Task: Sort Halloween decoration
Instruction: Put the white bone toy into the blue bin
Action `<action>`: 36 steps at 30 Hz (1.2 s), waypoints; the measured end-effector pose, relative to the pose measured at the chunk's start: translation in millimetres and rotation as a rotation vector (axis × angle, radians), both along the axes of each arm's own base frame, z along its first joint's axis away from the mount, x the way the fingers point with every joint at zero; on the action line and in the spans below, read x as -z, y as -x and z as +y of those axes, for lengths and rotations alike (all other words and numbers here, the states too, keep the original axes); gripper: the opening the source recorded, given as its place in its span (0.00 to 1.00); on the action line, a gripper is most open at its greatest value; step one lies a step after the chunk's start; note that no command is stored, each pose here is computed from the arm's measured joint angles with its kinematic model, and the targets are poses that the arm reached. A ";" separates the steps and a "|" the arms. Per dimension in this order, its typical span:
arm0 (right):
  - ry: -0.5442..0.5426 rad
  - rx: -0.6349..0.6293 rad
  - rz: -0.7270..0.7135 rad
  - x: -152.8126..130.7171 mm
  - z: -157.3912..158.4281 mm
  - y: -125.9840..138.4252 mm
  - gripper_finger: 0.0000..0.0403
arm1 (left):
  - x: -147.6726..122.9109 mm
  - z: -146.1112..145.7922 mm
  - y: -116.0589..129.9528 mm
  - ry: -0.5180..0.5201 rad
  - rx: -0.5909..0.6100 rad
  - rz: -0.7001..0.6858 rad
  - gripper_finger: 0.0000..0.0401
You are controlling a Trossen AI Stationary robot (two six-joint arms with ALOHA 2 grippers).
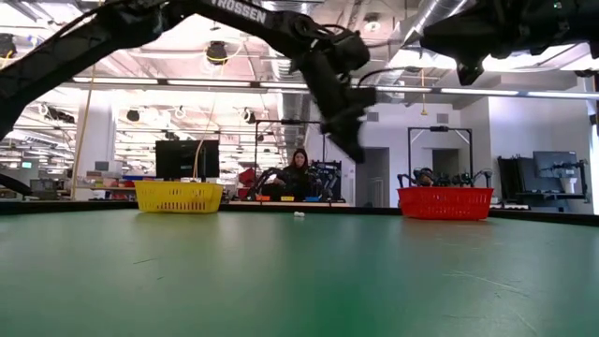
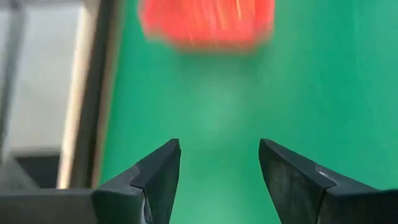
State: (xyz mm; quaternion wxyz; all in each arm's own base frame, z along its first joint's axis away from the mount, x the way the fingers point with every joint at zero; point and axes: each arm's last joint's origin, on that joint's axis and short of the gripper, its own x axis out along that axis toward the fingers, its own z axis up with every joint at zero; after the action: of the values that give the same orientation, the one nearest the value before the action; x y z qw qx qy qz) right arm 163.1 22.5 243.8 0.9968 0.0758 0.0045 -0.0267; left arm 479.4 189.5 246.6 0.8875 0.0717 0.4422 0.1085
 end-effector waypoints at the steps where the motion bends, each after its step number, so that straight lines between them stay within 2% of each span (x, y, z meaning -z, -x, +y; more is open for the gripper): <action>1: 0.004 0.000 0.006 0.5 0.0 0.0 0.27 | -1.3 -1.3 8.3 0.020 0.006 0.067 0.52; 6: 0.018 0.034 0.068 6.8 -3.2 -0.5 0.27 | -12.2 -7.6 49.9 0.225 0.052 0.325 0.52; 10: 0.003 0.086 0.112 13.1 -8.1 -5.1 0.27 | 16.3 -0.7 70.0 0.356 0.020 0.499 0.50; 14: -0.028 0.103 0.139 18.4 -10.4 -10.8 0.27 | 50.2 13.4 72.2 0.391 0.019 0.440 0.48; 18: -0.025 0.109 0.173 23.9 -10.8 -15.0 0.27 | 64.3 14.7 65.7 0.330 0.085 0.379 0.46; 23: -0.009 0.111 0.202 28.6 -11.0 -18.8 0.27 | 61.6 6.7 54.6 0.100 0.242 0.401 0.43; 26: 0.002 0.123 0.209 29.7 -13.3 -19.5 0.27 | 61.1 3.1 50.2 0.015 0.319 0.412 0.42; 28: 0.001 0.131 0.209 29.7 -14.7 -19.6 0.27 | 61.1 2.3 50.1 -0.005 0.354 0.423 0.42; 36: 0.001 0.131 0.209 29.7 -14.8 -19.6 0.27 | 63.2 7.4 52.8 -0.014 0.374 0.427 0.42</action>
State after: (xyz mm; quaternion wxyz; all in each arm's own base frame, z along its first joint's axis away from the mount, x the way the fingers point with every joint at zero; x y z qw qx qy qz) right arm 182.7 7.7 214.1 0.9870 0.0722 0.1036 -0.0996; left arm 426.6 196.9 183.4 0.7783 0.1793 0.5975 -0.0715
